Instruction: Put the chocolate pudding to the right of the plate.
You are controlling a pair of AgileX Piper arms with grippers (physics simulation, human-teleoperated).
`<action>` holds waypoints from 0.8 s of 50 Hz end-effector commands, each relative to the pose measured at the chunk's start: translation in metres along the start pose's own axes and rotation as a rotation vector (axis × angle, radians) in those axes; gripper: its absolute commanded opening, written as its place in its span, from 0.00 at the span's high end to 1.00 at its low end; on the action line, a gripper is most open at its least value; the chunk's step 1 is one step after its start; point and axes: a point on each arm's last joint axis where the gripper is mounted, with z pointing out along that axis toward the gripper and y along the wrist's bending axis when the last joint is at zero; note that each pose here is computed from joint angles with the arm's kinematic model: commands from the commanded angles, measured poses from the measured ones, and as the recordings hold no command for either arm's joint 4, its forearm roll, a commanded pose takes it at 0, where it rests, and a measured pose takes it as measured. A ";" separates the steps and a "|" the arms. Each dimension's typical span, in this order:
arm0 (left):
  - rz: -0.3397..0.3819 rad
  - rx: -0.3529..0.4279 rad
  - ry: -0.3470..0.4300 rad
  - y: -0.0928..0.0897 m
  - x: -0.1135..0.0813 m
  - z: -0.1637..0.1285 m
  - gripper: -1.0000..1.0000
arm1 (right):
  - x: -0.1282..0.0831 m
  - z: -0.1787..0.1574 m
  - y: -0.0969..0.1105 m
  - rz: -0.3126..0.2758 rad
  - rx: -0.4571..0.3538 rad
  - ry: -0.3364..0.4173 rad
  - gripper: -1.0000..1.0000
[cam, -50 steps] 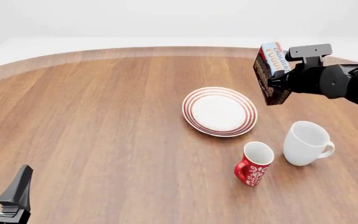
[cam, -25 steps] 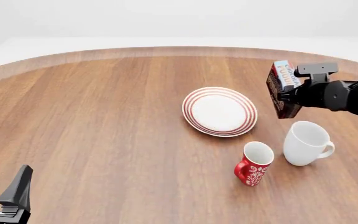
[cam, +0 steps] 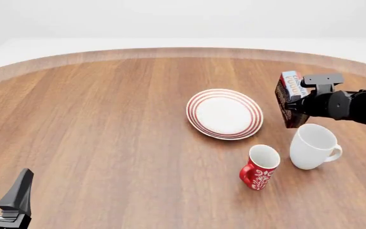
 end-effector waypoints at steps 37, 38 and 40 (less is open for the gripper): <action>0.000 0.000 0.000 0.000 0.000 0.000 0.00 | -0.071 -0.420 0.006 -0.487 0.246 -1.035 0.00; 0.000 0.000 0.000 0.000 0.000 0.000 0.00 | -0.070 -0.420 0.006 -0.487 0.246 -1.035 0.00; 0.000 0.000 0.000 0.000 0.000 0.000 0.00 | -0.031 -0.451 0.003 -0.474 0.305 -1.154 0.00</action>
